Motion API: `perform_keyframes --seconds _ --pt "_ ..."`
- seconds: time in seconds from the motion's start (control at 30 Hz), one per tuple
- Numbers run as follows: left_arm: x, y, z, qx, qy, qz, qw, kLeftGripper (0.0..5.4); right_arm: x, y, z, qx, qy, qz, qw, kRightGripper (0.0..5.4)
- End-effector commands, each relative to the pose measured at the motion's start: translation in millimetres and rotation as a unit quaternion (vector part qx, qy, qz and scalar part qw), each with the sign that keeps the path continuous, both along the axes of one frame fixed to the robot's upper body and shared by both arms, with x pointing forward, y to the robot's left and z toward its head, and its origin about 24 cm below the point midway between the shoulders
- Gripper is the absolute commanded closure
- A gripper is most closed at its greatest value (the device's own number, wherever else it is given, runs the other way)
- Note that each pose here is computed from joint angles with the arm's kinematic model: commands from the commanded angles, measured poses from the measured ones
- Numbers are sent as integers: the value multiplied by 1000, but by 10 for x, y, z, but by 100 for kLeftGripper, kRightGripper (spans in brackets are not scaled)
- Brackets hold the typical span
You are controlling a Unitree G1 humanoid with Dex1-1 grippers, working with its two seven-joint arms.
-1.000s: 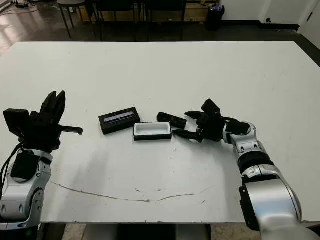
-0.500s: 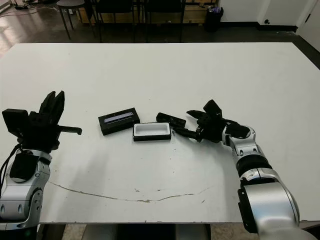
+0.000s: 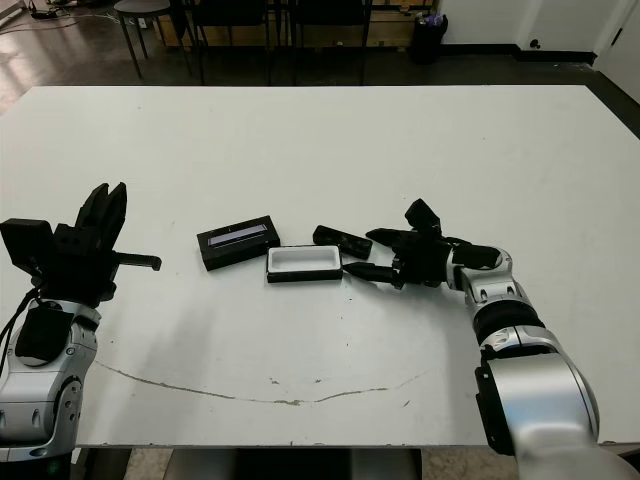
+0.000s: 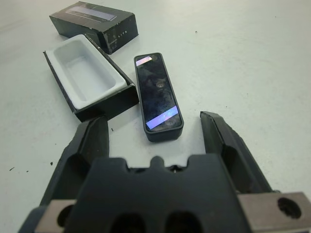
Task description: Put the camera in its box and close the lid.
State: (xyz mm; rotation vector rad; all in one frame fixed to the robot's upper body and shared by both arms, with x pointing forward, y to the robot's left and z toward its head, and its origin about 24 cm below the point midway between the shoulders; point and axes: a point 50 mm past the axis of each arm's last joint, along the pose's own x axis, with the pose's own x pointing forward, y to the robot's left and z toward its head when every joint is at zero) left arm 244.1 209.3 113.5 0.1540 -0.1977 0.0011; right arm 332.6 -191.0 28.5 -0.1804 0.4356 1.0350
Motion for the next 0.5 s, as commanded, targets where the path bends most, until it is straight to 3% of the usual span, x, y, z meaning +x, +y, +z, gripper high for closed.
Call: perform_keyframes --seconds 0.03,0.3,0.5 --pt "-15 46 -42 6 17 3 1000 540 -445 -17 -592 -17 154 -1 988 214" --pt "-14 61 -33 15 17 2 1000 540 -499 -55 -613 35 193 -18 980 229" --pt "-20 70 -25 11 20 4 1000 540 -538 -59 -628 73 213 -24 974 106"
